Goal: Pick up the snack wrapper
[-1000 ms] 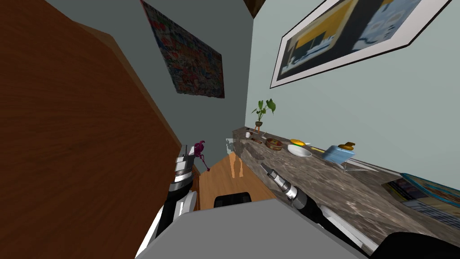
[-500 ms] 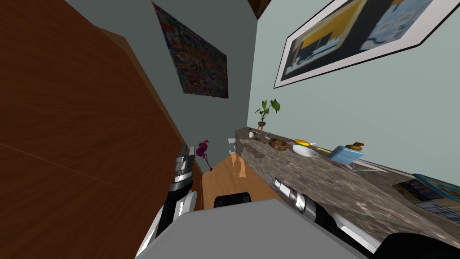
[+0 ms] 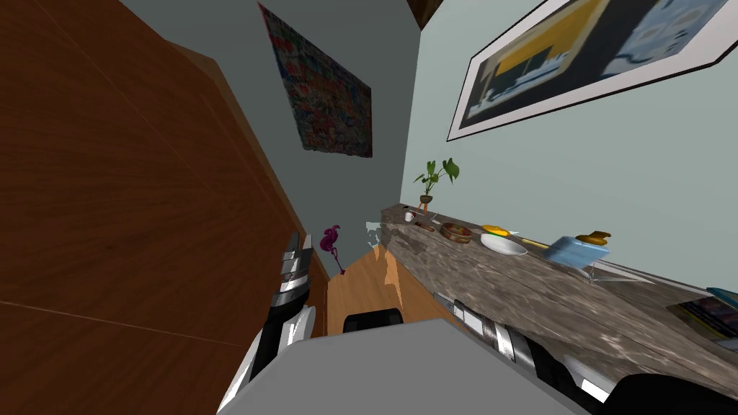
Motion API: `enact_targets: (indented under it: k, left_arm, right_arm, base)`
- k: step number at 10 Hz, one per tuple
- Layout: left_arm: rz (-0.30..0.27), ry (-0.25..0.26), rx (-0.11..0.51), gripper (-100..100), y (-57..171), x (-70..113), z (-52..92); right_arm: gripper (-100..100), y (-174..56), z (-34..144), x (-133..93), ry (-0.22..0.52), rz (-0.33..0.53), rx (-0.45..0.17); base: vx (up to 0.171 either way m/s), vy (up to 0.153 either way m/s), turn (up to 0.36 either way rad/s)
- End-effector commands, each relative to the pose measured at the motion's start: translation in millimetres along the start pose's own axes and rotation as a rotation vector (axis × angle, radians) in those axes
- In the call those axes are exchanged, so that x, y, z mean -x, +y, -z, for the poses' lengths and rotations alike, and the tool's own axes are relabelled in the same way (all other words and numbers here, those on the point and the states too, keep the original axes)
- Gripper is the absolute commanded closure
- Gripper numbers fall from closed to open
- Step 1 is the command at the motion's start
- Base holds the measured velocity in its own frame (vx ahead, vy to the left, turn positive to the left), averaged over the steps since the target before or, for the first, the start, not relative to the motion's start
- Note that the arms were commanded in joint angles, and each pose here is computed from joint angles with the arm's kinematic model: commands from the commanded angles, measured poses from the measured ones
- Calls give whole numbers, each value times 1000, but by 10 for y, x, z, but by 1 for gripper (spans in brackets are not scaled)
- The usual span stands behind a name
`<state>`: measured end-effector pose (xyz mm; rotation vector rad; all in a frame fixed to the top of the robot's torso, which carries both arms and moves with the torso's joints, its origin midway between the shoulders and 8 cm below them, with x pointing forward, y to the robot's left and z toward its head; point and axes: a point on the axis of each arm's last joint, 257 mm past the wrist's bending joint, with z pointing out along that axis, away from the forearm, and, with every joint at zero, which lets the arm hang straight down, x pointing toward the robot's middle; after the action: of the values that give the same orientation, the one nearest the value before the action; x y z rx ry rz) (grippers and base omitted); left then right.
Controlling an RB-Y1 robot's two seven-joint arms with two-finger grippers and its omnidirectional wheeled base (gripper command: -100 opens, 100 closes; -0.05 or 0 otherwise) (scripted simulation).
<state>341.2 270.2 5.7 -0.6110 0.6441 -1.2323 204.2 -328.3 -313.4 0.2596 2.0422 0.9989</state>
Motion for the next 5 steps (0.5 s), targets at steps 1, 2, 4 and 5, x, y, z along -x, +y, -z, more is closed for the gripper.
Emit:
enact_targets:
  k: [1, 2, 4, 5]
  left_arm:
    - [0, 0, 0, 0, 0, 0, 0]
    - [0, 0, 0, 0, 0, 0, 0]
    - [0, 0, 0, 0, 0, 0, 0]
    - [0, 0, 0, 0, 0, 0, 0]
  right_arm:
    - [-100, -247, 186, -154, 74, 26, -65]
    - [-100, -287, 228, -133, 97, 44, -75]
    - [-100, -526, 449, -237, 172, 77, -136]
    - [-100, -683, 617, -341, 226, 100, -178]
  base:
    - [78, 90, 74]
    - [62, 77, 33]
    - [76, 90, 53]
    - [97, 86, 95]
